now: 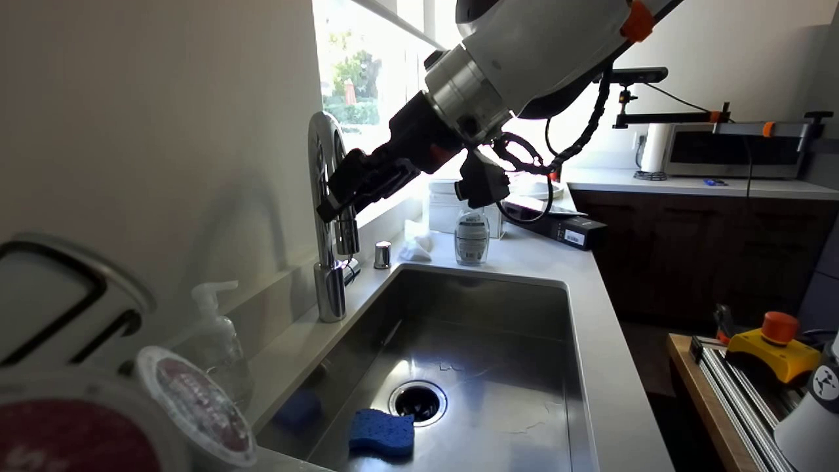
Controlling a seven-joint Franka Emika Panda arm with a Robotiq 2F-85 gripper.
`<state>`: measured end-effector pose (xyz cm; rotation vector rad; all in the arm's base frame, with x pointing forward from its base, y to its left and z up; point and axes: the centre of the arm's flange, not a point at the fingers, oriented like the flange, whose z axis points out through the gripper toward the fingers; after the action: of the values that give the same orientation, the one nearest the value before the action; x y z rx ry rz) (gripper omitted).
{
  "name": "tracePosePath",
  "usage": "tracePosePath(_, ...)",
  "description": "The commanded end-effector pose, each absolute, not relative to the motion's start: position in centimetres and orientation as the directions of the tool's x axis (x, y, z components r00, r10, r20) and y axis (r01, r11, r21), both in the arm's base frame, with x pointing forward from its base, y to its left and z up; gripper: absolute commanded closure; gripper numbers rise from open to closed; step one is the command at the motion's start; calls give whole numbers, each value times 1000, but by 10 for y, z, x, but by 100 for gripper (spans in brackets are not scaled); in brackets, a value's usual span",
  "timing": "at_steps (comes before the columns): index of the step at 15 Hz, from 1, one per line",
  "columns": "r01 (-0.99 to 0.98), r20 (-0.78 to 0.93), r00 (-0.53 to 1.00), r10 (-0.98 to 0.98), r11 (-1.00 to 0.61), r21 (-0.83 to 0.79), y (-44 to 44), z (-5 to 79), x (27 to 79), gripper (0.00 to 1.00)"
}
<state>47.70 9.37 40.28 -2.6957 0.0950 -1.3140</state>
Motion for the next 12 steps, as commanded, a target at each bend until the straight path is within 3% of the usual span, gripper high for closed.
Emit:
tracePosePath(1, -25, 784, 609, -120, -991, -133, 107, 418, 480, 82)
tracePosePath(3, -17, 789, 606, -97, -994, -110, 102, 420, 477, 92)
tracePosePath(12, 22, 755, 655, -35, -998, -66, 53, 421, 456, 92)
